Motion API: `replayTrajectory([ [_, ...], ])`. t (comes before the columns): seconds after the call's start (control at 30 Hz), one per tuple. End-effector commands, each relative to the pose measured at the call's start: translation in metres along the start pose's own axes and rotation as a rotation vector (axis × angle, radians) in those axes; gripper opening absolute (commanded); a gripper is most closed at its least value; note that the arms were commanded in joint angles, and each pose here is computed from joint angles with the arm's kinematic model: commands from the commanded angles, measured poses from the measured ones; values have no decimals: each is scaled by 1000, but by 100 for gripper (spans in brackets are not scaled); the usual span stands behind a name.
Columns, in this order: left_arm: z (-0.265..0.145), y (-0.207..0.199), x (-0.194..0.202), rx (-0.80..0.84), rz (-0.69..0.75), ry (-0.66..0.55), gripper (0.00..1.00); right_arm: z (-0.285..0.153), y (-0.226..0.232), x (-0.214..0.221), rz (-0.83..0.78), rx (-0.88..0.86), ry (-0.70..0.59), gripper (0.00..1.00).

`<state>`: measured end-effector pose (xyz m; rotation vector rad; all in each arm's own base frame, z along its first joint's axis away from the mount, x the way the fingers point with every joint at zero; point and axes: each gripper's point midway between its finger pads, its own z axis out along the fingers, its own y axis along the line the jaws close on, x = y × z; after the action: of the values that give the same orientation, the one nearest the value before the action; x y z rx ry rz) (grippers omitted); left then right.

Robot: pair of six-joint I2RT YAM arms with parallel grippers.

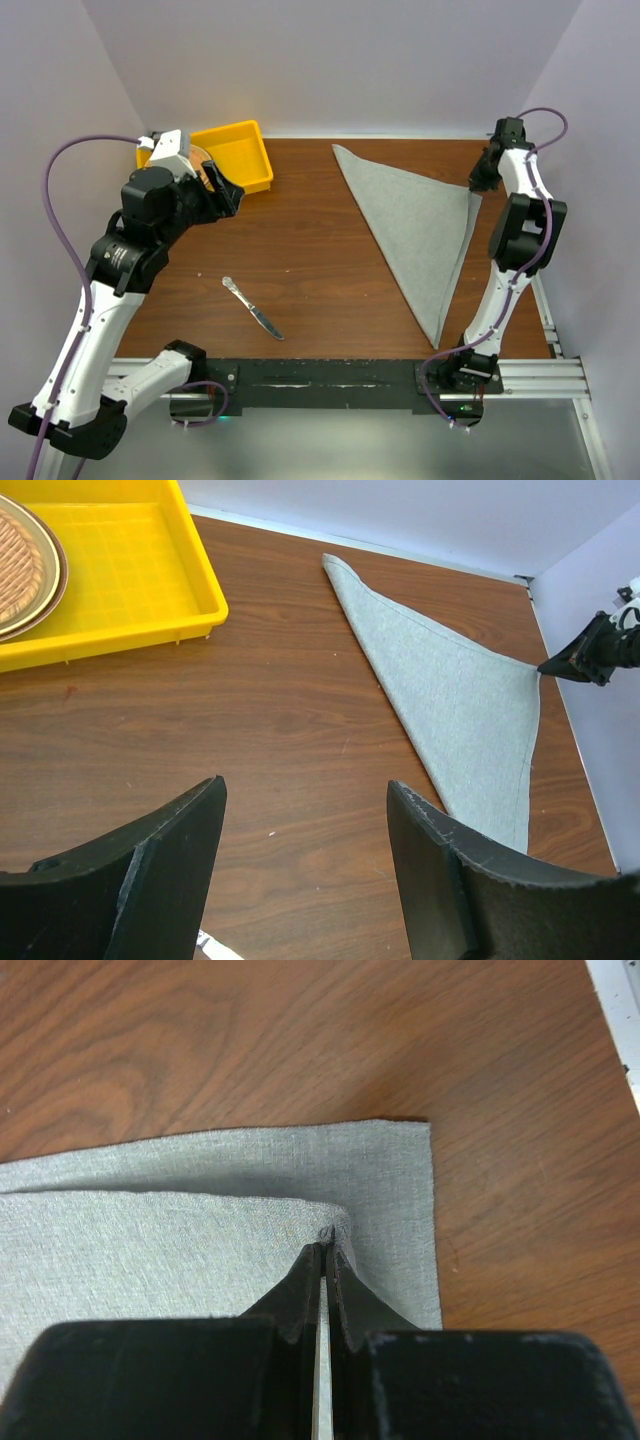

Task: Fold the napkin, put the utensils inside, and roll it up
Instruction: Fold the napkin

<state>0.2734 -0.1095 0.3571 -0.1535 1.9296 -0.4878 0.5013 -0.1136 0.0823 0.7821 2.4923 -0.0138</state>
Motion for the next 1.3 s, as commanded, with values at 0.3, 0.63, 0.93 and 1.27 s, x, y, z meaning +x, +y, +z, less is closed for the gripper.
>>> replayTrajectory([
  [0.3,5,-7,-13,19,-16,-41,71,0,-8,-30,41,10,-93,0],
  [0.63,10,-7,-10,16,-25,-32,71,7,-9,-29,34,9,-87,0],
  [0.93,14,-8,-9,16,-34,-29,71,13,-11,-30,16,22,-81,0],
  [1.27,16,-8,-11,14,-34,-28,71,13,-17,-35,13,52,-93,0],
])
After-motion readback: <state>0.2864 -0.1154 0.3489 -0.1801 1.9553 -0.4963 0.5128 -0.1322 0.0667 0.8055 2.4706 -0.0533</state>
